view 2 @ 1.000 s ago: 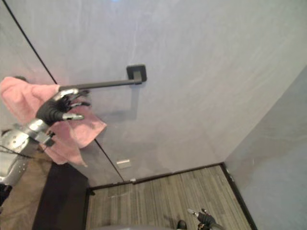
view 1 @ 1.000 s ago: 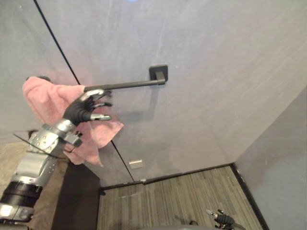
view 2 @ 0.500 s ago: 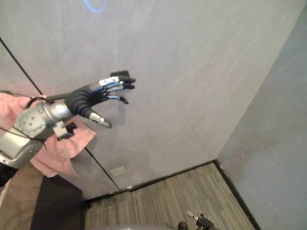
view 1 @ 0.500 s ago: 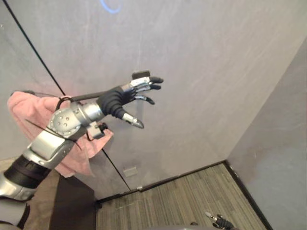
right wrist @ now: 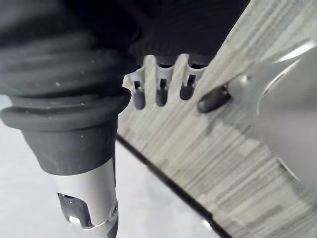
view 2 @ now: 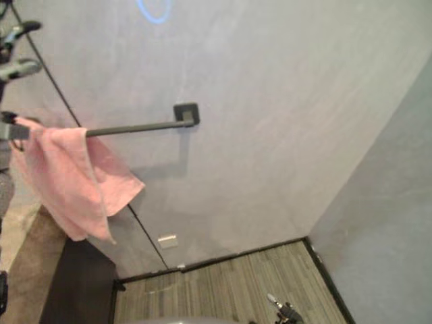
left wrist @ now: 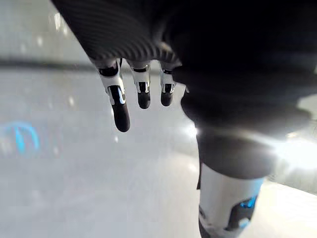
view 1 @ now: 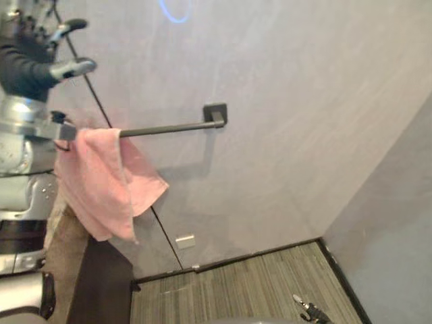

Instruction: Organize washtable

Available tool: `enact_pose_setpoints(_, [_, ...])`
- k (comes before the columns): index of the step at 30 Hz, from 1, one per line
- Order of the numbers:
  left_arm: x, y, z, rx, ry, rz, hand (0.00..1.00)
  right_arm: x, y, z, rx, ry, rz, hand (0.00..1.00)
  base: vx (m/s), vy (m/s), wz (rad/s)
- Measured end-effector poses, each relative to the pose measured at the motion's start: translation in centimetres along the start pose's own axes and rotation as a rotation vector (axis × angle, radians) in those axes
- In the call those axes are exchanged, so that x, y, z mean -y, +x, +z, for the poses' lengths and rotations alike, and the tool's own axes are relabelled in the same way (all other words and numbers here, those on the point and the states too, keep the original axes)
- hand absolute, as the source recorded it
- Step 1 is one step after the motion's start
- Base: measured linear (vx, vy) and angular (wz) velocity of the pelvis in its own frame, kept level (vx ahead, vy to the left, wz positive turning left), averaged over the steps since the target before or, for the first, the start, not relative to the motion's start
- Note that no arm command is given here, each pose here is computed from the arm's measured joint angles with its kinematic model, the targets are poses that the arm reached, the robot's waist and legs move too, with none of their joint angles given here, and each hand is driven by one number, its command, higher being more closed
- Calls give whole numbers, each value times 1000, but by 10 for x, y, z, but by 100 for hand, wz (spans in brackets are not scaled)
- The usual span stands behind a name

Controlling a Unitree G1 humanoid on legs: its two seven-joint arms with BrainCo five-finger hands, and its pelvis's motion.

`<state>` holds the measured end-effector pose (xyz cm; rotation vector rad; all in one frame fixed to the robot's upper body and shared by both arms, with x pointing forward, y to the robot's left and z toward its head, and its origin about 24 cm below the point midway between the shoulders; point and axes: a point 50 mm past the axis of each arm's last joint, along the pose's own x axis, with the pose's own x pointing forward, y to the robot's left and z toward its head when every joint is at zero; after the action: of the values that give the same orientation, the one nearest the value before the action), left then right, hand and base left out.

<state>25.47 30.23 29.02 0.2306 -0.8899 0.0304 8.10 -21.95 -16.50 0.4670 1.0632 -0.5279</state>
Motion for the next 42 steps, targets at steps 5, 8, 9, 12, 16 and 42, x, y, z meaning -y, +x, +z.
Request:
enact_pose_setpoints(5, [-47,-22,24,42,204,211,0,0,-1,11,67,-113,7,0,-8,-22,14])
enact_pose_setpoints(8, [-67,-35,33,33,309,300,0,-2,-1,17,100,-126,15,0,16,-6,11])
enact_pose_setpoints(9, [-69,-37,33,28,319,308,0,-2,-1,19,106,-127,17,0,14,1,7])
enact_pose_setpoints(12, [-78,-47,35,4,368,345,0,-8,-1,22,113,-187,38,0,33,-5,21])
enact_pose_setpoints(16, [-89,-60,31,-38,385,404,0,-10,0,24,118,-205,42,0,4,-19,8])
enact_pose_setpoints(42, [-56,-119,-77,-565,97,228,0,-15,0,58,207,-343,75,0,-10,-12,1])
